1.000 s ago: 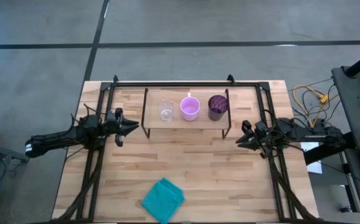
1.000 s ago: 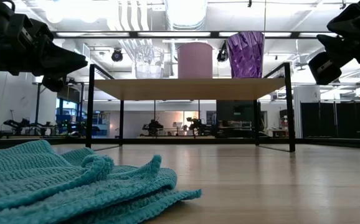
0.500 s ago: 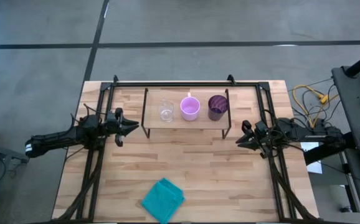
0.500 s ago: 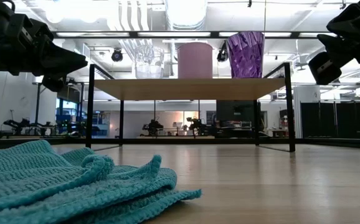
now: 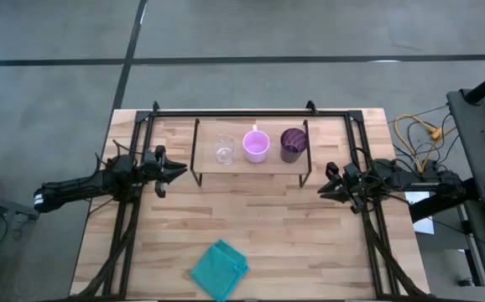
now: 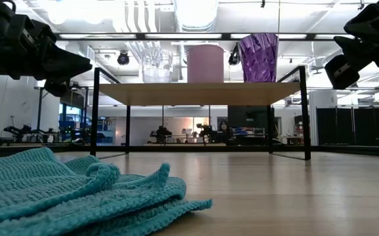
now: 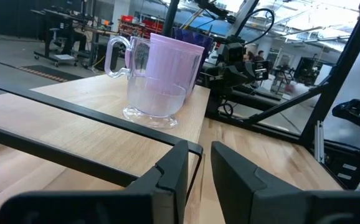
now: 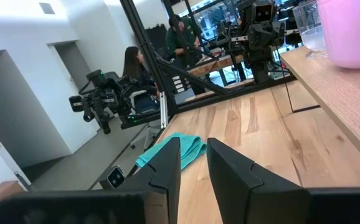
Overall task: Stack small to large cups/mugs on shelf
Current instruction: Return to Home Position
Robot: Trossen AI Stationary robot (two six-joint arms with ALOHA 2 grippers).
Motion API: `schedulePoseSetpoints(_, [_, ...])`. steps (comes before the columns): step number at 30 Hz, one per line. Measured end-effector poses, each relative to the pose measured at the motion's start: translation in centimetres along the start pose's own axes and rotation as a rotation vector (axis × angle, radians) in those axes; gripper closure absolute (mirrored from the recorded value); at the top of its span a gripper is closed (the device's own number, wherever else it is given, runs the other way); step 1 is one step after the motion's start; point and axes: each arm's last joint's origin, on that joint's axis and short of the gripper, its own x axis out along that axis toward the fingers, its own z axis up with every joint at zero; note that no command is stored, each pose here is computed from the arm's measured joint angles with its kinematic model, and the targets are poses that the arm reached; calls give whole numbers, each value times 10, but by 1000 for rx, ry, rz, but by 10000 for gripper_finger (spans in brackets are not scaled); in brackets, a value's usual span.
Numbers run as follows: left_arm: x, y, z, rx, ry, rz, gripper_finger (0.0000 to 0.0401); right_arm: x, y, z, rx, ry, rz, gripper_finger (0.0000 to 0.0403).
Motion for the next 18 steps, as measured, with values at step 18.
schedulePoseSetpoints(18, [0, 0, 0, 0, 0, 0, 345, 0, 0, 0, 0, 0, 0, 322])
